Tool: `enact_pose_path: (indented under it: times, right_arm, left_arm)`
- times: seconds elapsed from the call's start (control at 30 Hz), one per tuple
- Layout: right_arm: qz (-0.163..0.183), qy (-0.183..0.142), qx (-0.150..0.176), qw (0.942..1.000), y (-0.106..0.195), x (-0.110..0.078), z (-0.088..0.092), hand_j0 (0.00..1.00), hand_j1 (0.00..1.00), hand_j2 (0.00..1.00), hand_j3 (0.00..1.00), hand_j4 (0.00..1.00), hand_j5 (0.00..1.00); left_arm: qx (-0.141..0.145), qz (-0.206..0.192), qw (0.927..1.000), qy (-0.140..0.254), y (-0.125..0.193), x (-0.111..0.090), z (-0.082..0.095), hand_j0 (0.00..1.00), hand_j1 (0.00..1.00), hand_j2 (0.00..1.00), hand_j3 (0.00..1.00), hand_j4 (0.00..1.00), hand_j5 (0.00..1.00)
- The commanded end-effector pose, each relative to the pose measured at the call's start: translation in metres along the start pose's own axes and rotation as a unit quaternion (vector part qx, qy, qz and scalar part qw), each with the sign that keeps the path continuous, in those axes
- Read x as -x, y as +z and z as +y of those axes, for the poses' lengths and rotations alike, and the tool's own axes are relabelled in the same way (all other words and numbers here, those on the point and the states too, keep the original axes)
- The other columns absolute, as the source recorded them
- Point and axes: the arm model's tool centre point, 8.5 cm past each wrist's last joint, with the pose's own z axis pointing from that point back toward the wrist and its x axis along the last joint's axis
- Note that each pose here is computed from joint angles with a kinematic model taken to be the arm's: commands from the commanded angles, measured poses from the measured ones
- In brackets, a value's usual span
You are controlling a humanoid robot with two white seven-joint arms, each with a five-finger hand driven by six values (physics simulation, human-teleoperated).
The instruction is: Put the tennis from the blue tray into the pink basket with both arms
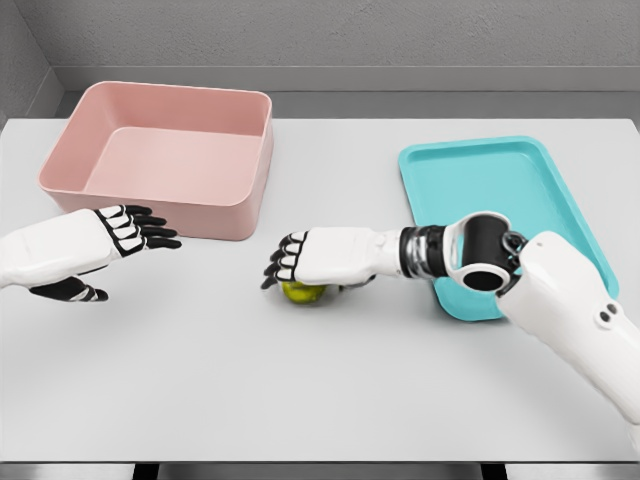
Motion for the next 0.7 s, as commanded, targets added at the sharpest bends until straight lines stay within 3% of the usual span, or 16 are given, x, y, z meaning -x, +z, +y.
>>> enact_pose_path:
  times: [0.0, 0.07, 0.2, 0.33, 0.4, 0.43, 0.5, 0.57, 0.67]
  right_arm:
    - [0.015, 0.010, 0.024, 0.9996, 0.014, 0.005, -0.016, 1.00, 1.00, 1.00, 1.00, 1.00, 1.00]
    - [0.032, 0.016, 0.026, 0.9990, 0.030, 0.013, -0.019, 1.00, 1.00, 1.00, 1.00, 1.00, 1.00]
    - [0.067, 0.048, 0.073, 0.9940, 0.079, 0.019, -0.052, 1.00, 1.00, 1.00, 1.00, 1.00, 1.00]
    - [0.095, -0.023, 0.162, 0.9820, 0.157, 0.034, -0.061, 1.00, 1.00, 1.00, 1.00, 1.00, 1.00]
    - [0.116, -0.049, 0.200, 0.9716, 0.191, 0.032, -0.054, 1.00, 1.00, 1.00, 1.00, 1.00, 1.00]
    - [0.122, -0.052, 0.210, 0.9687, 0.198, 0.032, -0.054, 1.00, 1.00, 1.00, 1.00, 1.00, 1.00]
    - [0.117, -0.096, 0.245, 0.9576, 0.212, 0.028, -0.041, 1.00, 1.00, 1.00, 1.00, 1.00, 1.00]
    - [0.131, -0.108, 0.262, 0.9500, 0.226, 0.024, -0.032, 1.00, 1.00, 1.00, 1.00, 1.00, 1.00]
    - [0.135, -0.130, 0.266, 0.9456, 0.228, 0.019, -0.017, 1.00, 1.00, 1.00, 1.00, 1.00, 1.00]
  left_arm:
    - [-0.001, 0.001, 1.0000, 0.002, 0.000, 0.000, 0.000, 1.00, 1.00, 1.00, 1.00, 1.00, 1.00]
    - [-0.001, 0.001, 1.0000, 0.002, 0.000, 0.000, 0.000, 1.00, 1.00, 1.00, 1.00, 1.00, 1.00]
    - [0.000, 0.001, 1.0000, -0.003, 0.000, 0.000, 0.000, 1.00, 1.00, 1.00, 1.00, 1.00, 1.00]
    - [0.000, -0.004, 0.9998, -0.022, -0.013, -0.004, -0.007, 1.00, 1.00, 1.00, 1.00, 1.00, 1.00]
    - [-0.006, -0.012, 0.9993, -0.035, -0.025, -0.010, -0.011, 1.00, 1.00, 1.00, 1.00, 1.00, 1.00]
    - [-0.009, -0.014, 0.9991, -0.040, -0.030, -0.013, -0.013, 1.00, 1.00, 1.00, 1.00, 1.00, 1.00]
    - [-0.013, -0.018, 0.9986, -0.048, -0.040, -0.016, -0.016, 1.00, 1.00, 1.00, 1.00, 1.00, 1.00]
    - [-0.010, -0.035, 0.9976, -0.059, -0.056, -0.024, -0.021, 1.00, 1.00, 1.00, 1.00, 1.00, 1.00]
    - [-0.004, -0.069, 0.9949, -0.074, -0.082, -0.036, -0.021, 1.00, 1.00, 1.00, 1.00, 1.00, 1.00]
